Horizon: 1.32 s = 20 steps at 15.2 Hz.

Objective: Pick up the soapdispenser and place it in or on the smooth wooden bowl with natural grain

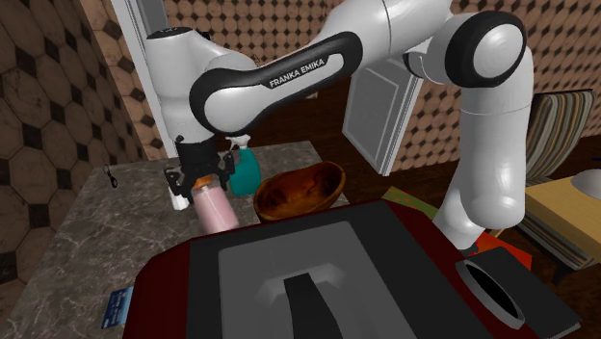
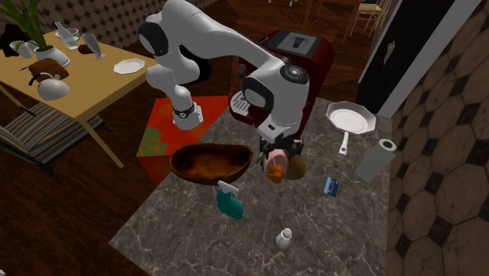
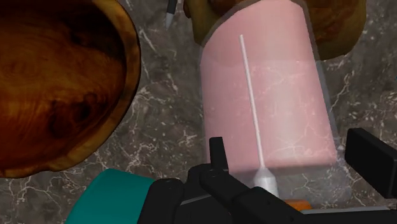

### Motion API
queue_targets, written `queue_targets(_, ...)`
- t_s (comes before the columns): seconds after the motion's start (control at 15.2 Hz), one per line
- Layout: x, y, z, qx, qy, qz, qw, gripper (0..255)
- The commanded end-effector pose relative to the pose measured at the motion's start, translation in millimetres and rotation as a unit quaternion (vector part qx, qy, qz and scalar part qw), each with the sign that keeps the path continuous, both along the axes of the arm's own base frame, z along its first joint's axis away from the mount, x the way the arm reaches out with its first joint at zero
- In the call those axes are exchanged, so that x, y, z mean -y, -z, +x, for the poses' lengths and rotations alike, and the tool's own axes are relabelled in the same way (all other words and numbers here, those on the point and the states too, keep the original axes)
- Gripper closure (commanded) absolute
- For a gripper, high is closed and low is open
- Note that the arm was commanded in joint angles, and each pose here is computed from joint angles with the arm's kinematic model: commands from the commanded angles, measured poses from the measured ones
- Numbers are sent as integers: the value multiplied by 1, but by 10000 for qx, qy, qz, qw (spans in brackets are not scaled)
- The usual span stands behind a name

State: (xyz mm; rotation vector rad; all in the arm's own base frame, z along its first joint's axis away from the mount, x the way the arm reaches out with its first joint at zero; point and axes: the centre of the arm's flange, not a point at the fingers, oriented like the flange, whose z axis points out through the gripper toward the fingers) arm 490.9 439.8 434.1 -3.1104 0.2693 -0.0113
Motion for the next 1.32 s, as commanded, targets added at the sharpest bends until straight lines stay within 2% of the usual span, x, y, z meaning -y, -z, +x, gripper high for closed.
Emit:
queue_targets(0.0, 0, -11, 0, 1, 0, 0, 10000, 255)
queue_targets(1.25, 0, -111, 0, 1, 0, 0, 10000, 255)
